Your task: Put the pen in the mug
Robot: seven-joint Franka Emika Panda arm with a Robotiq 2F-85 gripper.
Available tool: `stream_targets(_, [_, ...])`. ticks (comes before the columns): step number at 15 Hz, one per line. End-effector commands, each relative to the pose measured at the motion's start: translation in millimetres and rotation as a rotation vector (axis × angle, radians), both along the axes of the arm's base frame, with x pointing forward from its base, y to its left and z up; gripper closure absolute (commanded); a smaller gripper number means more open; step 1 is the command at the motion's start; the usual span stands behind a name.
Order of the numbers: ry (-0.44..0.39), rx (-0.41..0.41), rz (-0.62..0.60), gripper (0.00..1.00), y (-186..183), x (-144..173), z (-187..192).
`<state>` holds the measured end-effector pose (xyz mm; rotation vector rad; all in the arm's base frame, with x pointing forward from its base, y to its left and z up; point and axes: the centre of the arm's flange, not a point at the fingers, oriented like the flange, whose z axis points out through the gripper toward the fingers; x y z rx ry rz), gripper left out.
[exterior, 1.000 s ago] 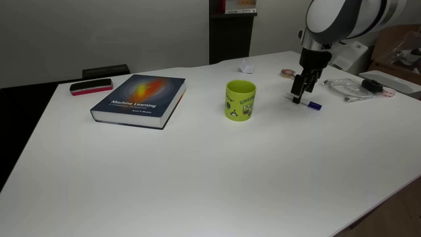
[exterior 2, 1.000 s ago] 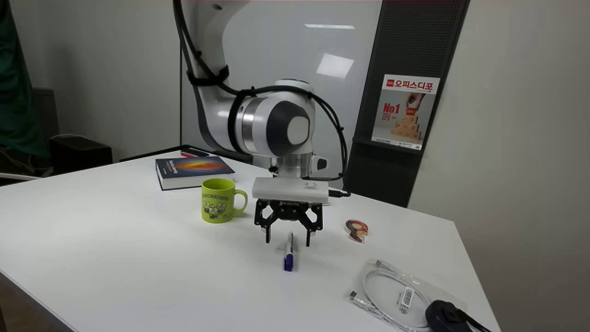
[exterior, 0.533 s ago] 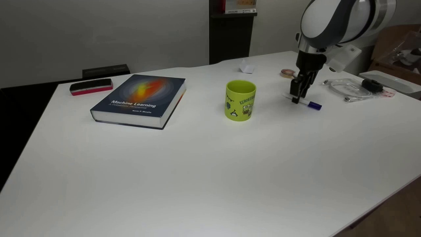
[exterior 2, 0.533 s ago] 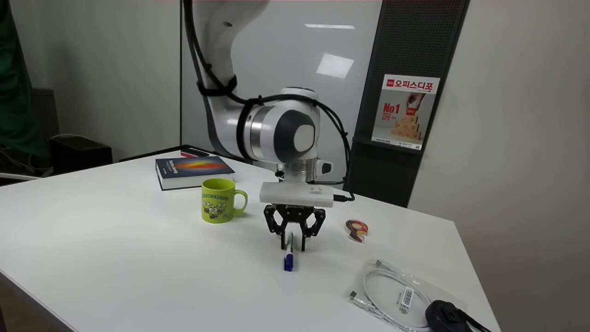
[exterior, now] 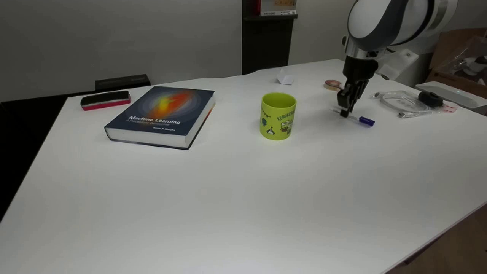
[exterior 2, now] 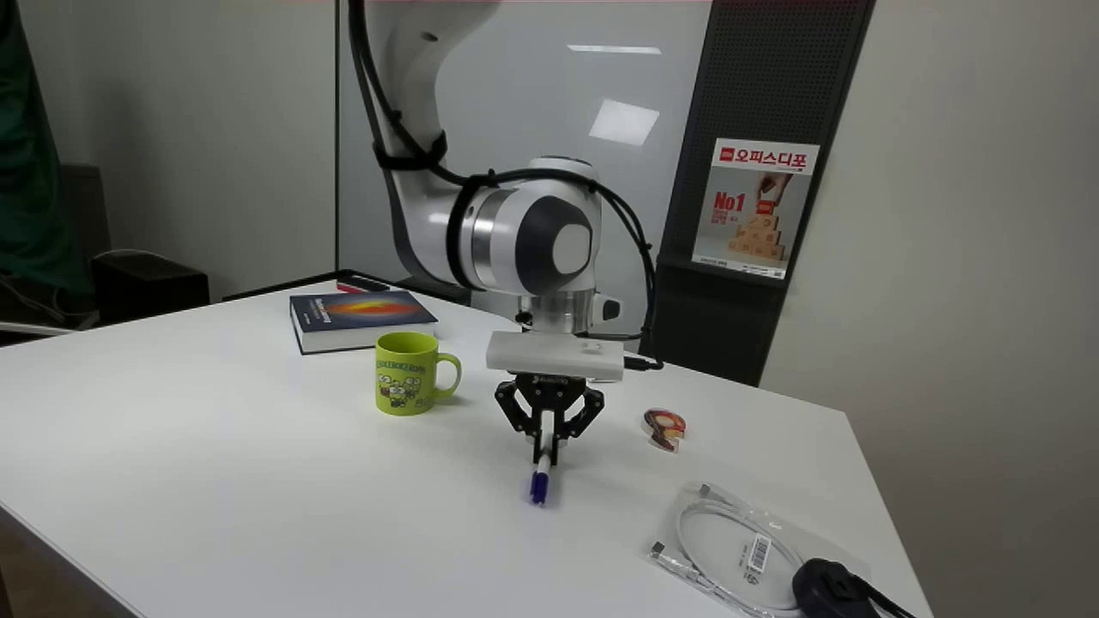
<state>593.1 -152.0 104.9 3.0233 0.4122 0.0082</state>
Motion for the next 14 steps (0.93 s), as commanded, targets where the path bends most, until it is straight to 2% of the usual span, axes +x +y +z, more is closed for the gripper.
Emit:
stream_targets(1, [0.076, 0.010, 0.008, 0.96, -5.3, 1.5, 43.4])
stream_targets(8, [0.323, -0.036, 0.102, 0.96, 7.1, 20.4, 163.6])
stream_targets(11, [0.408, -0.078, 0.156, 0.96, 37.1, 41.2, 208.3])
stream_targets(14, [0.451, -0.130, 0.224, 0.96, 84.6, 64.0, 226.2])
